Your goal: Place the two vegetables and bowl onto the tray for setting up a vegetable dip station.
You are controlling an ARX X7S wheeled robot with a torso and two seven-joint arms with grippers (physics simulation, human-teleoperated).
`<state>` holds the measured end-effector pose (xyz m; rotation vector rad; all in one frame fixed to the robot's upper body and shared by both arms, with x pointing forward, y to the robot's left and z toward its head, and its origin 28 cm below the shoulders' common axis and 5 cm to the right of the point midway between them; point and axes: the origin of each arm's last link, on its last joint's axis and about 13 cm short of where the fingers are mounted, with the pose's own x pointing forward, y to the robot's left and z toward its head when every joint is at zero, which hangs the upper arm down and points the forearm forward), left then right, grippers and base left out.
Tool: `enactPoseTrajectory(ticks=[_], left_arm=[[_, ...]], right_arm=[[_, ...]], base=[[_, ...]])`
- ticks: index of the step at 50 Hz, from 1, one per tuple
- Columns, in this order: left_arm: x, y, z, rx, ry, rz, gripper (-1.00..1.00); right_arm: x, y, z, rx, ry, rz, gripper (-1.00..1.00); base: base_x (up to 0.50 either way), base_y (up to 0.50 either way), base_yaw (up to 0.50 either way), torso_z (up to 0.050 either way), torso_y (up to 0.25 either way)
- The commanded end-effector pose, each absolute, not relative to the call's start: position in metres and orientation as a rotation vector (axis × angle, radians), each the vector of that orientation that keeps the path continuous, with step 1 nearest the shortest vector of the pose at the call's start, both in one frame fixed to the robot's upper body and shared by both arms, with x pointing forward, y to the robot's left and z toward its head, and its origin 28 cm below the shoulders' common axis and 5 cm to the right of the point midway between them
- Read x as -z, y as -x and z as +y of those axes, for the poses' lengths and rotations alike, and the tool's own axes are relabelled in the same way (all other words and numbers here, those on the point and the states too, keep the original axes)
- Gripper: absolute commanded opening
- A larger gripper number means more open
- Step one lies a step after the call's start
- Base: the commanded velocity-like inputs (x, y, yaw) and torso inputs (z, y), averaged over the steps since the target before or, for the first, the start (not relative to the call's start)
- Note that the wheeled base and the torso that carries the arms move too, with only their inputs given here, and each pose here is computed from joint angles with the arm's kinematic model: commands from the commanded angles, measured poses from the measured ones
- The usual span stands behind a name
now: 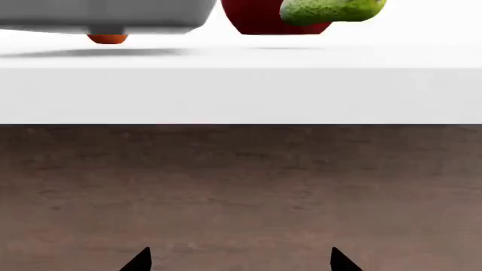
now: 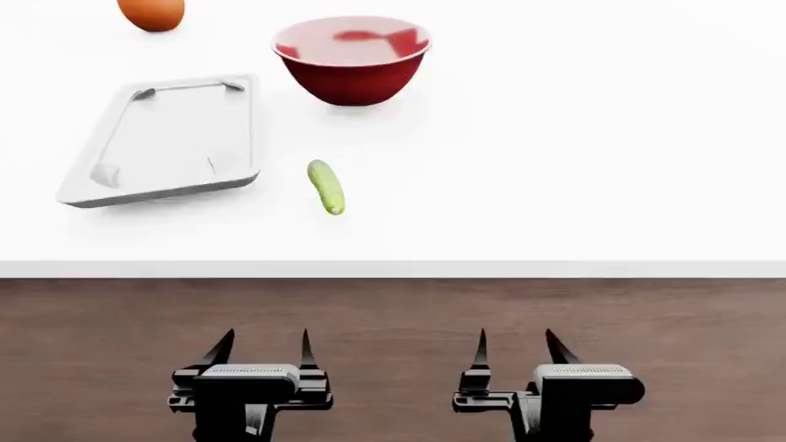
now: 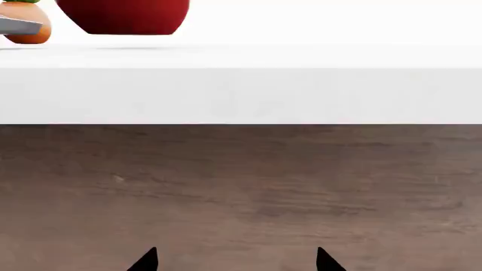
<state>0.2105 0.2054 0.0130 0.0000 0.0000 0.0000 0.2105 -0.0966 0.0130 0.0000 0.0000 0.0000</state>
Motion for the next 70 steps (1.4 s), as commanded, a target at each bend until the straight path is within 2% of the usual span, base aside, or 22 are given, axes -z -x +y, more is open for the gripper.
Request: enactPoseTrajectory(ticks=[1,12,46,50,70], left_arm=[[-0.0111,-0.2093,0.2052,0.004,-0.001,-0.003,1.0],[-0.0085,-0.2087,0.2028,0.005,-0.003,-0.009,1.0],[-0.0055,-0.2091,0.2039,-0.003,0.002,-0.014,1.0],[-0.0054,-0.2091,0.2041,0.005,0.015,-0.03,1.0],[-0.0081,-0.2079,0.203,0.014,0.023,-0.034,1.0]], right_arm=[[-0.0135,-0.2112,-0.0967,0.0,-0.012,-0.004,1.0],[-0.0143,-0.2108,-0.0984,0.002,-0.032,-0.016,1.0],[-0.0144,-0.2105,-0.097,0.002,-0.029,-0.01,1.0],[-0.0126,-0.2112,-0.0966,-0.006,-0.047,-0.009,1.0],[-0.0128,-0.211,-0.0965,-0.014,-0.039,-0.009,1.0]], base=[[0.0,0.0,0.0,0.0,0.0],[0.0,0.03,0.0,0.0,0.0],[0.0,0.5,0.0,0.0,0.0],[0.0,0.0,0.0,0.0,0.0],[0.0,0.0,0.0,0.047,0.0]])
